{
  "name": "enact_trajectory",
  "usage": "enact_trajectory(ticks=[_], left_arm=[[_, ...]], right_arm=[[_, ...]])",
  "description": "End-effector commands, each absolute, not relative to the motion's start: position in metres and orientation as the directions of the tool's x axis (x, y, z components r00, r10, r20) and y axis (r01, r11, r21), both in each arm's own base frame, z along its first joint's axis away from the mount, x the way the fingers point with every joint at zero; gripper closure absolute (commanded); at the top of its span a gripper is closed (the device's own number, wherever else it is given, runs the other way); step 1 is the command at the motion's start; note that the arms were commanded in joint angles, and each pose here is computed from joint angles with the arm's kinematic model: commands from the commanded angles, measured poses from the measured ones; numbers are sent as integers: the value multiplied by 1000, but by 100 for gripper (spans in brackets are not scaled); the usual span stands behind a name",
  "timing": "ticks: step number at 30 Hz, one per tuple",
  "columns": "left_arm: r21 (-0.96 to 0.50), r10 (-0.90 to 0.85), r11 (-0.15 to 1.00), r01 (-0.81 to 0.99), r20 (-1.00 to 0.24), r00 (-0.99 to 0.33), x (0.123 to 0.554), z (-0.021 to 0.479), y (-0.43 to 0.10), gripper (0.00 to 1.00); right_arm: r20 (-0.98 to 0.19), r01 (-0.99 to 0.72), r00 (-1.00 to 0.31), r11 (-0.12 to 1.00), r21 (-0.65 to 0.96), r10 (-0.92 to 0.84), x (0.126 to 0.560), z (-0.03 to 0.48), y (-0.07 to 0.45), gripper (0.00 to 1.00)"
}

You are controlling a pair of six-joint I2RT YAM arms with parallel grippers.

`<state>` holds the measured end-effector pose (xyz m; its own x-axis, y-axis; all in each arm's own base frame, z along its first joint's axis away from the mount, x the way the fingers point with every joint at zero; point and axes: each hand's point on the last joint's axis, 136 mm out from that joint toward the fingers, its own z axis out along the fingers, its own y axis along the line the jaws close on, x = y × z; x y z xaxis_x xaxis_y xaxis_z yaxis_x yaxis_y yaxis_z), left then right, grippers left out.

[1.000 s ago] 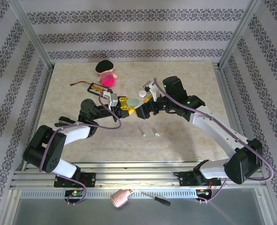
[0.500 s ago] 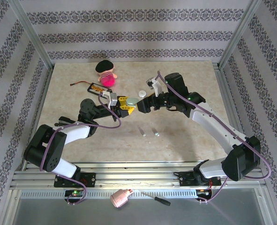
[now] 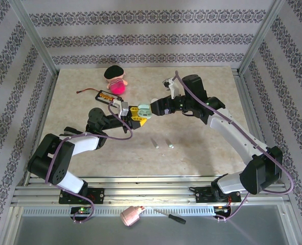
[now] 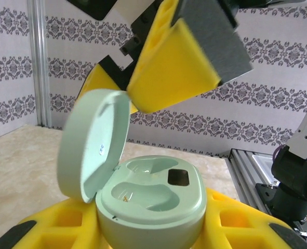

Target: Insert the wireless bluetooth earbuds into the charging case

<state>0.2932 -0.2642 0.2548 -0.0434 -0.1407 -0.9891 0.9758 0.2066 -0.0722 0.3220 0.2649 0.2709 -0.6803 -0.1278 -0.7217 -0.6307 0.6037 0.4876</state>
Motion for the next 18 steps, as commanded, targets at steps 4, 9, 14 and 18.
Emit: enact_trajectory(ticks=[4, 9, 14, 18], left_arm=[[9, -182, 152, 988, -983, 37, 280, 274, -264, 74], [10, -189, 152, 988, -981, 39, 281, 276, -264, 74], [6, -197, 173, 985, -980, 40, 286, 276, -264, 74], [-9, -201, 236, 972, -979, 40, 297, 275, -260, 74]], right_arm=[[-729, -595, -679, 648, 475, -89, 335, 275, 257, 11], [-745, -617, -662, 623, 481, -80, 326, 286, 257, 11], [-763, -643, -641, 605, 470, -89, 318, 292, 255, 11], [-789, -676, -606, 590, 442, -103, 307, 296, 255, 10]])
